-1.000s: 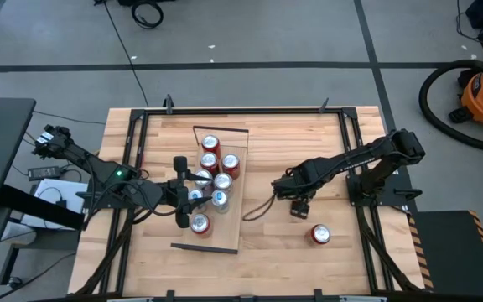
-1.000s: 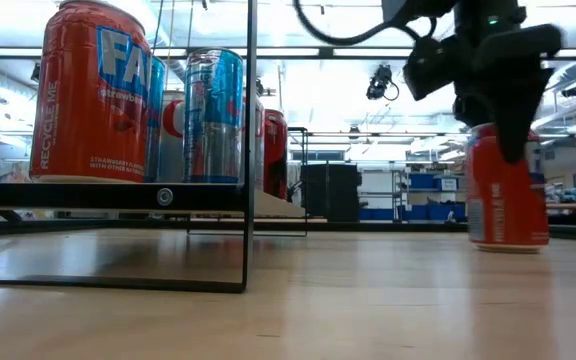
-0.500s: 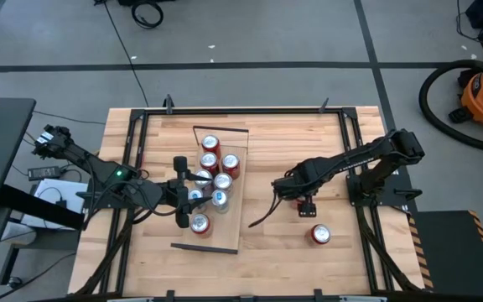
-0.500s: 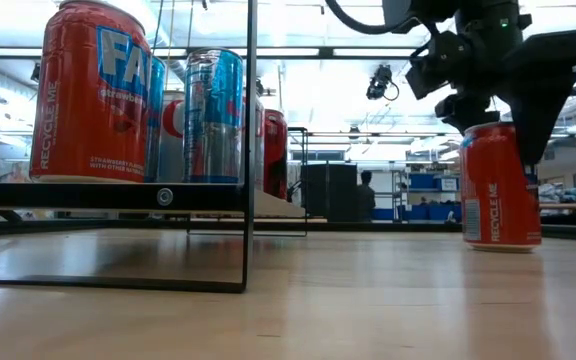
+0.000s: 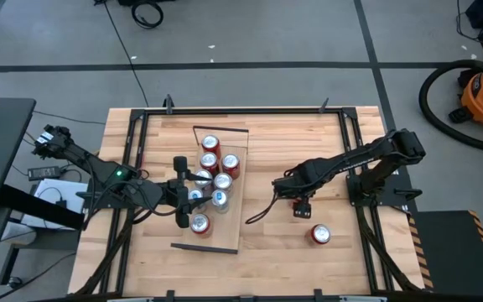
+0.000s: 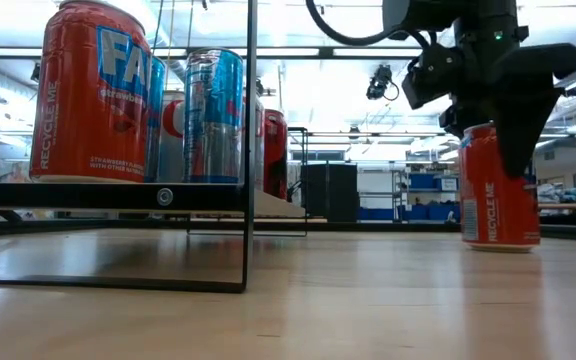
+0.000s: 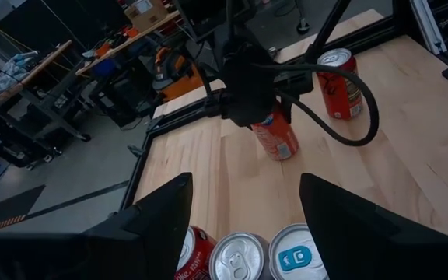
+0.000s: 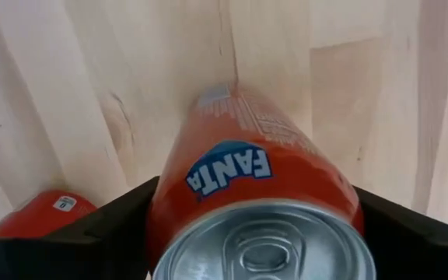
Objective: Place canned beverage on shelf
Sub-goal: Put the red soda can on the shelf aligned with the red soda can
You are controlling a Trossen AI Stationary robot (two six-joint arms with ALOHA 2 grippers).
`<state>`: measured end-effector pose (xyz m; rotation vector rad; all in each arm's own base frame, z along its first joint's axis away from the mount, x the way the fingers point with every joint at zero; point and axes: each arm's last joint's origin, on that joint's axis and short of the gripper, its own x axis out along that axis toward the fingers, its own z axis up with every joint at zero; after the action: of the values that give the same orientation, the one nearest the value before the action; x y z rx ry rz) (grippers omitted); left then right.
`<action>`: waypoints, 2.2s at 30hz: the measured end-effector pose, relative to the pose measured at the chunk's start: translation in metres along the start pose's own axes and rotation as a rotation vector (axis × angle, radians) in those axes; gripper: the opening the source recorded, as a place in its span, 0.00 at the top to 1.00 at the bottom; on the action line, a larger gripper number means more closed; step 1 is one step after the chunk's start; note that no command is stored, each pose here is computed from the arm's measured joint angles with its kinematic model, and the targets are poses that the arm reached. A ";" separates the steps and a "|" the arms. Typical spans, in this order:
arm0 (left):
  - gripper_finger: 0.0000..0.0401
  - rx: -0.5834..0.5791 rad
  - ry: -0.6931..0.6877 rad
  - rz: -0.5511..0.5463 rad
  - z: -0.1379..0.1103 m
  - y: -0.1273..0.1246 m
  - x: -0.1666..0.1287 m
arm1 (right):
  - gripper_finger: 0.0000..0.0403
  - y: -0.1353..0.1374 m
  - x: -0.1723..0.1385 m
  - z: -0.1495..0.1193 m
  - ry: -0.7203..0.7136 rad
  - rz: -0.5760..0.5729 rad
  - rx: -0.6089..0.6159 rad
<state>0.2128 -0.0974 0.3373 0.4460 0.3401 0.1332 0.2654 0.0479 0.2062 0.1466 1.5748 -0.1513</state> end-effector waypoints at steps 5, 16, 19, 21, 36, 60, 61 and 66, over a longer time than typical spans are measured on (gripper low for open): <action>0.38 -0.001 0.000 0.000 0.000 0.000 0.000 | 0.23 0.001 -0.004 0.002 -0.010 0.019 -0.009; 0.38 0.006 -0.007 0.002 0.001 0.000 0.000 | 0.20 0.025 -0.037 0.036 -0.347 0.139 -0.064; 0.38 0.006 -0.007 0.002 0.001 0.000 0.000 | 0.20 0.032 -0.044 0.044 -0.382 0.151 -0.085; 0.38 0.007 -0.009 0.003 0.001 0.000 0.000 | 0.20 0.039 -0.044 0.052 -0.395 0.147 -0.113; 0.38 0.010 -0.004 0.002 0.000 0.000 0.000 | 0.20 0.094 -0.069 0.124 -0.371 0.099 -0.348; 0.38 0.013 0.008 0.013 -0.001 0.000 0.000 | 0.20 0.118 -0.065 0.155 -0.440 0.116 -0.430; 0.38 0.011 0.008 0.013 -0.001 0.000 0.000 | 0.20 0.118 -0.064 0.154 -0.433 0.114 -0.430; 0.38 0.011 0.008 0.013 -0.001 0.000 0.000 | 0.20 0.117 -0.062 0.152 -0.402 0.106 -0.428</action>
<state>0.2125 -0.0969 0.3369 0.4584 0.3460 0.1463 0.4377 0.1338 0.2659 -0.1301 1.1640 0.2285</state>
